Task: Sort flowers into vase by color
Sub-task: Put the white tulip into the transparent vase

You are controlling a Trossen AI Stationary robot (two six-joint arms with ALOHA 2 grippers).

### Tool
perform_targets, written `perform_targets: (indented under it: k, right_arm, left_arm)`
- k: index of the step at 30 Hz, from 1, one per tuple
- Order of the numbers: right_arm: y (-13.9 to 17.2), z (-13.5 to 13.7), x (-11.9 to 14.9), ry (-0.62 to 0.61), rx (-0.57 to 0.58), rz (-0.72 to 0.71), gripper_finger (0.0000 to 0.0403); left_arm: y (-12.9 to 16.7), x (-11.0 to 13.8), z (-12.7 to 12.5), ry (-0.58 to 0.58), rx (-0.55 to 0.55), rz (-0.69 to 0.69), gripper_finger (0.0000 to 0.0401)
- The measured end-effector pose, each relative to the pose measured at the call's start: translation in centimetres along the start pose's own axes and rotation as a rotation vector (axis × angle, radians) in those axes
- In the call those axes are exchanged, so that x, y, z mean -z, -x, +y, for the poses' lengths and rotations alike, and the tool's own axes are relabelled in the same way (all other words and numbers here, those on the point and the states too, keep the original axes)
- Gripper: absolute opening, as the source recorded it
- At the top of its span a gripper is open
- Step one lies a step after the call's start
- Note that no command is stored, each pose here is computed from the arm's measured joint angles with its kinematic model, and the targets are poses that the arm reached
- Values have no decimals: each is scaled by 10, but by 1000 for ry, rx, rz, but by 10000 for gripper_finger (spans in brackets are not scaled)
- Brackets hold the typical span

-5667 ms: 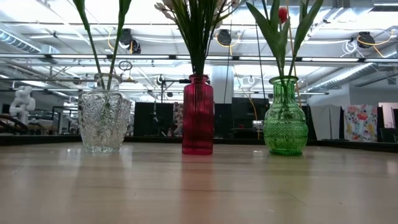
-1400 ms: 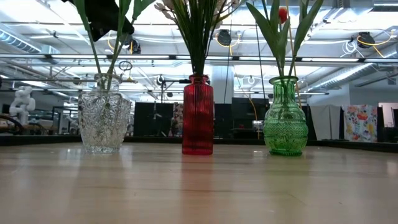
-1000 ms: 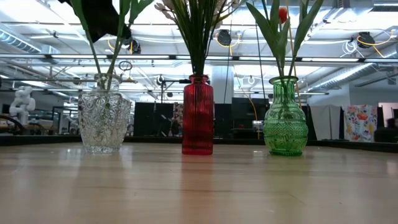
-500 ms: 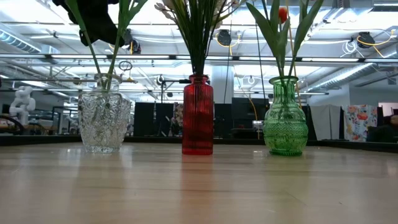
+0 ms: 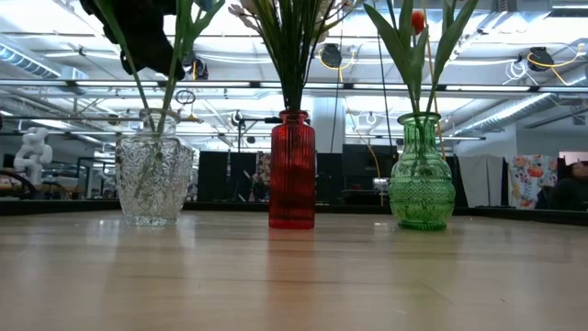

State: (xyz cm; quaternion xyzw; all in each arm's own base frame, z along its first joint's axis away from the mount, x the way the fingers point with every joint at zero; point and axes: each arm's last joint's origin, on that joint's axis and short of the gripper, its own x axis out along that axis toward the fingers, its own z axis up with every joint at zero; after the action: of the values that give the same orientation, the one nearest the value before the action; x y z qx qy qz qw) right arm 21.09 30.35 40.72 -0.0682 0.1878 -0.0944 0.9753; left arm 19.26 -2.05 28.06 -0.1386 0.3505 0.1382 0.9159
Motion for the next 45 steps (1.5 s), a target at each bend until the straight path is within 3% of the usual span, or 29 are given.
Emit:
perform_targets:
  k: [11,23,36,45]
  right_arm:
    - [0,0,0,0,0,0,171]
    - [0,0,0,0,0,0,171]
    - [0,0,0,1,0,0,171]
    - [0,-1,2,34,10,8,171]
  left_arm:
    - [0,0,-1,41,47,19,41]
    - [12,-5,0,61,76,-34,173]
    - [80,-32,7,48,155,-299,189]
    - [124,-42,17,-26,174,-492,189]
